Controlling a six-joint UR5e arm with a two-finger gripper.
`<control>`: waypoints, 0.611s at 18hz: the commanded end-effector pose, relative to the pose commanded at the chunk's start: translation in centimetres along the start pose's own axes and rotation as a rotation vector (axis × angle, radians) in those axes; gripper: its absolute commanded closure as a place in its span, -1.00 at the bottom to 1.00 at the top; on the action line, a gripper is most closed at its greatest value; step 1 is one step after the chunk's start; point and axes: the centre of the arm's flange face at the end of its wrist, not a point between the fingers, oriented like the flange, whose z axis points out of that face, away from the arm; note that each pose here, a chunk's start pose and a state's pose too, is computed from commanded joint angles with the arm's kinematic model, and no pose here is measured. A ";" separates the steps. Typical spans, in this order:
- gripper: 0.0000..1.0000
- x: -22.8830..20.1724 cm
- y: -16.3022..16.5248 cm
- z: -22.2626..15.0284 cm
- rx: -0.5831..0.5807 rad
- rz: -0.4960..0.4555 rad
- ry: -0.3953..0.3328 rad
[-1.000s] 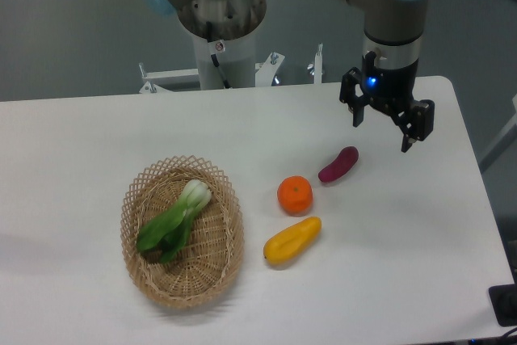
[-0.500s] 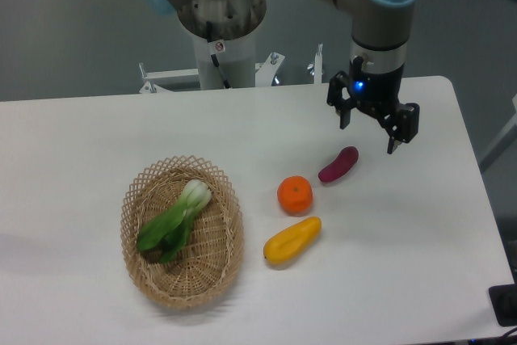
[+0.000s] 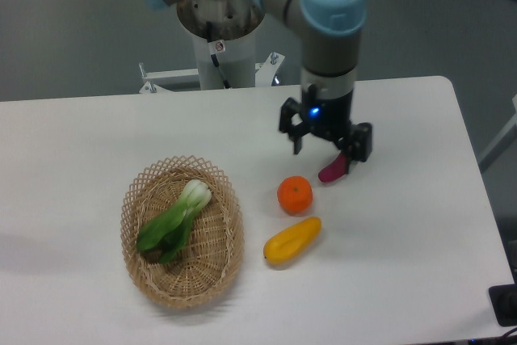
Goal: Pick up the green vegetable from the basket
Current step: 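Move the open gripper over the wicker basket toward the bok choy, then lower the gripper onto the green bok choy and close on it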
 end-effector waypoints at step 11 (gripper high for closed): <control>-1.00 13.5 -1.7 9.1 -0.083 0.109 0.136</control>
